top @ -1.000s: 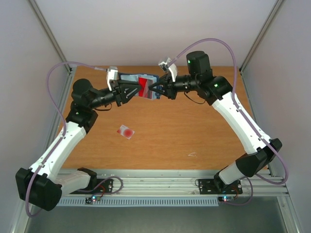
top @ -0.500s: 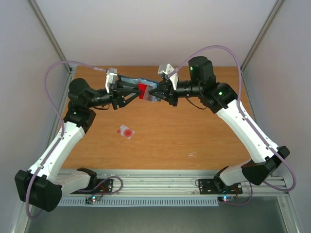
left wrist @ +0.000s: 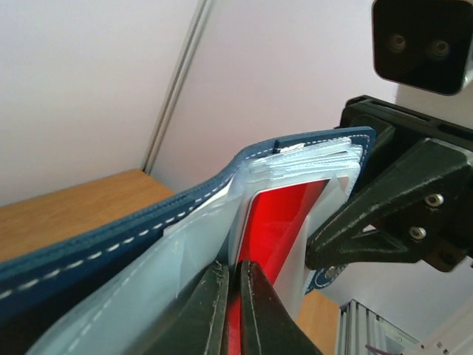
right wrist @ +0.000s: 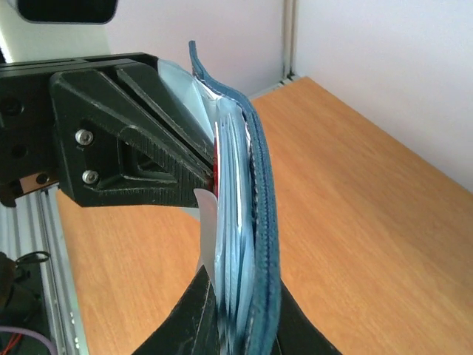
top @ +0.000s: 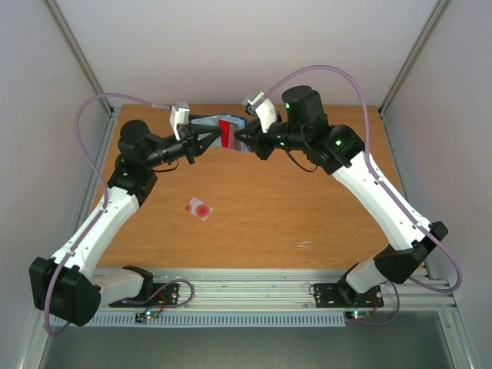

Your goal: Take the credit cards out of the card holder

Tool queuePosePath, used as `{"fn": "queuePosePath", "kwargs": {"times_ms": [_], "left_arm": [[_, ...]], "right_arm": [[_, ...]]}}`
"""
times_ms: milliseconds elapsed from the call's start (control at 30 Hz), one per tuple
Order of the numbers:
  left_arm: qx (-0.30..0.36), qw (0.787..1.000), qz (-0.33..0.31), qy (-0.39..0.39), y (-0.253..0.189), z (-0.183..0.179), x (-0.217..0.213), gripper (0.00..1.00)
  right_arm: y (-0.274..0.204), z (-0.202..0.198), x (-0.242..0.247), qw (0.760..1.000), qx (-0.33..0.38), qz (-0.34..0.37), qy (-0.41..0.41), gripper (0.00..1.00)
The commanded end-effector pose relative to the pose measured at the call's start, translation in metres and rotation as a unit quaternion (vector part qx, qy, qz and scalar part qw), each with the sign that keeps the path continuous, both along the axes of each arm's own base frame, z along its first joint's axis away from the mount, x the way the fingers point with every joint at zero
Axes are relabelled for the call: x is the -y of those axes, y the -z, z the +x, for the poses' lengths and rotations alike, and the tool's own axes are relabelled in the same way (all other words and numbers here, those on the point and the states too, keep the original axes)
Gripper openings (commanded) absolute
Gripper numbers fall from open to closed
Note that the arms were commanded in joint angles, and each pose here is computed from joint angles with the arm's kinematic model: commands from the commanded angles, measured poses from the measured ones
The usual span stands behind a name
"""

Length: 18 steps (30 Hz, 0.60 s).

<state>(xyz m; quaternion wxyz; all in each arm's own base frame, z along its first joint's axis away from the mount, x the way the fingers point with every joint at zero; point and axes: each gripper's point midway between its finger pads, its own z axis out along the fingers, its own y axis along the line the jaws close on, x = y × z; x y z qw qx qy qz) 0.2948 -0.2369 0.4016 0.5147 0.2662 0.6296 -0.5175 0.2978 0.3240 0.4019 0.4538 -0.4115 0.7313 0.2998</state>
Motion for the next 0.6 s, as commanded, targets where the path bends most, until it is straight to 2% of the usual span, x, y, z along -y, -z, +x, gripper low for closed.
{"fn": "queuePosePath", "kwargs": {"times_ms": [0,133,233,267,333,367,433,567], "left_arm": [[0.092,0.968,-0.013,0.232,-0.035,-0.113,0.038,0.00],[0.089,0.972,-0.017,0.219,-0.036,-0.111,0.034,0.00],[0.095,0.973,-0.024,0.210,-0.044,-0.111,0.028,0.01],[0.100,0.973,-0.027,0.207,-0.048,-0.110,0.026,0.04],[0.093,0.975,-0.037,0.197,-0.056,-0.107,0.022,0.26],[0.093,0.977,-0.042,0.189,-0.062,-0.105,0.019,0.33],[0.078,0.979,-0.053,0.180,-0.070,-0.102,0.016,0.39],[0.040,0.981,-0.062,0.179,-0.071,-0.097,0.016,0.41]], "right_arm": [[0.024,0.049,-0.033,0.997,0.000,0.009,0.076,0.01],[0.033,0.058,-0.020,0.995,-0.032,0.011,0.095,0.01],[0.038,0.055,-0.018,0.996,-0.063,0.024,0.065,0.01],[0.039,0.051,-0.019,0.997,-0.060,0.019,0.049,0.01],[0.037,0.028,-0.028,0.998,-0.056,0.022,-0.026,0.02],[0.034,0.014,-0.033,0.996,-0.052,0.031,-0.071,0.03],[0.027,-0.012,-0.037,0.987,-0.048,0.051,-0.143,0.04],[0.013,-0.040,-0.040,0.970,-0.049,0.079,-0.223,0.04]]}}
